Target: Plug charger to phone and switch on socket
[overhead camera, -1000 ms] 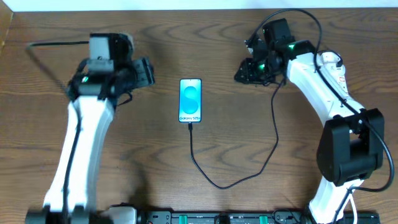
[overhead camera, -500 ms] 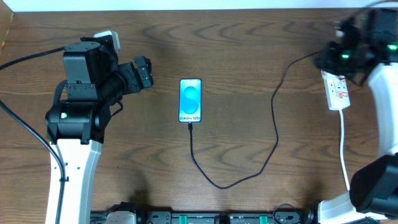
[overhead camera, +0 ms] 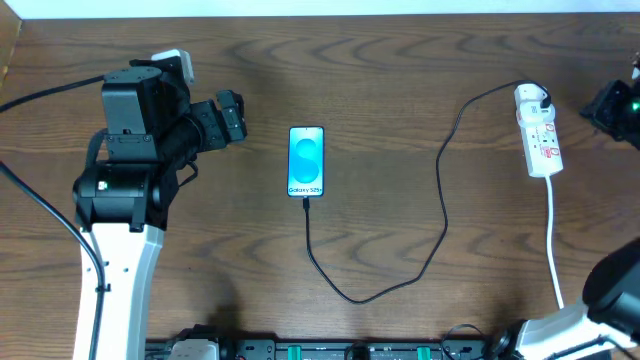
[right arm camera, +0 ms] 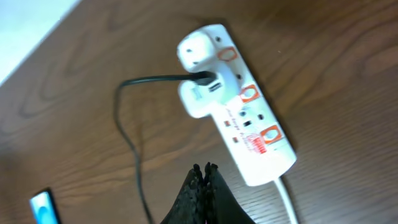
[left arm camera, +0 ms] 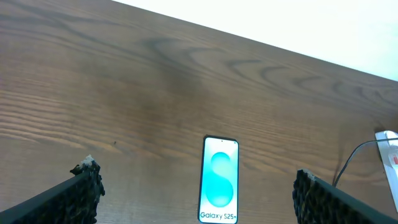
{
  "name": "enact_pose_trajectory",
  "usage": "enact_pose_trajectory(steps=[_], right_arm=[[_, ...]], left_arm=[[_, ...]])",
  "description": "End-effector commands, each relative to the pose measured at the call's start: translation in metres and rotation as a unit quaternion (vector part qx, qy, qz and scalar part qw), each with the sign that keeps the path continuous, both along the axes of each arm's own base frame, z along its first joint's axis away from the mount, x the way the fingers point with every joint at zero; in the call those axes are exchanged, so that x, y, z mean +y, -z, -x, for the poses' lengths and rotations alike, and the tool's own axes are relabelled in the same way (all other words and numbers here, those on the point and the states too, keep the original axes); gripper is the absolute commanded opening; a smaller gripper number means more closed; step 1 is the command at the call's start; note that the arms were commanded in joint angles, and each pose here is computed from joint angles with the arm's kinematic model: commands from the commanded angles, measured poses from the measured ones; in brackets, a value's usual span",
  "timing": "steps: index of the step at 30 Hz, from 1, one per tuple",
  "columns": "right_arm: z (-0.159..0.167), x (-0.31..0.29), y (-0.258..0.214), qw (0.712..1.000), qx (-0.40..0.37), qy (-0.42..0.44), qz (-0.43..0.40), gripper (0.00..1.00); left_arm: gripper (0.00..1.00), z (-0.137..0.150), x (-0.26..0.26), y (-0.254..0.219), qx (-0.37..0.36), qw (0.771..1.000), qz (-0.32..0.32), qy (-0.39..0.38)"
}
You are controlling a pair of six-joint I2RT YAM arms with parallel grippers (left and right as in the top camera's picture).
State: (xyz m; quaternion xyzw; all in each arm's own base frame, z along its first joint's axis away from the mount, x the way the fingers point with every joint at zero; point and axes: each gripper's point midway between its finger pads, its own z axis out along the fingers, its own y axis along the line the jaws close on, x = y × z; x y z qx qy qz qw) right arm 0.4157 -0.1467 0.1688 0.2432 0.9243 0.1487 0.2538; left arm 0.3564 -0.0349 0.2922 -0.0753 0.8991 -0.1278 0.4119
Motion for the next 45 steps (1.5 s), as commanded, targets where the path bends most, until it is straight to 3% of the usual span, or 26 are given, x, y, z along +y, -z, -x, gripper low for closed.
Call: enact_pose_trajectory(steps=[1,22,32,45], right_arm=[[-0.005,-0.012,0.022,1.0,0.01,-0.01,0.003,0.01],[-0.013,-0.031,0.098,0.998,0.055,0.003,-0.04,0.01],[-0.032,-0.022,0.126,0.996,0.045,0.005,-0.074,0.01],[-0.052,-0.009,0.127,0.995,0.03,0.025,-0.092,0.01]], left_arm=[[0.98,0.001,0.004,0.0,-0.002,1.0,-0.009,-0.003],[0.98,0.001,0.004,0.0,-0.002,1.0,-0.009,-0.003],[0.98,0.001,0.004,0.0,-0.002,1.0,-0.009,-0.003],[0.98,0.001,0.004,0.0,-0.002,1.0,-0.009,-0.003]])
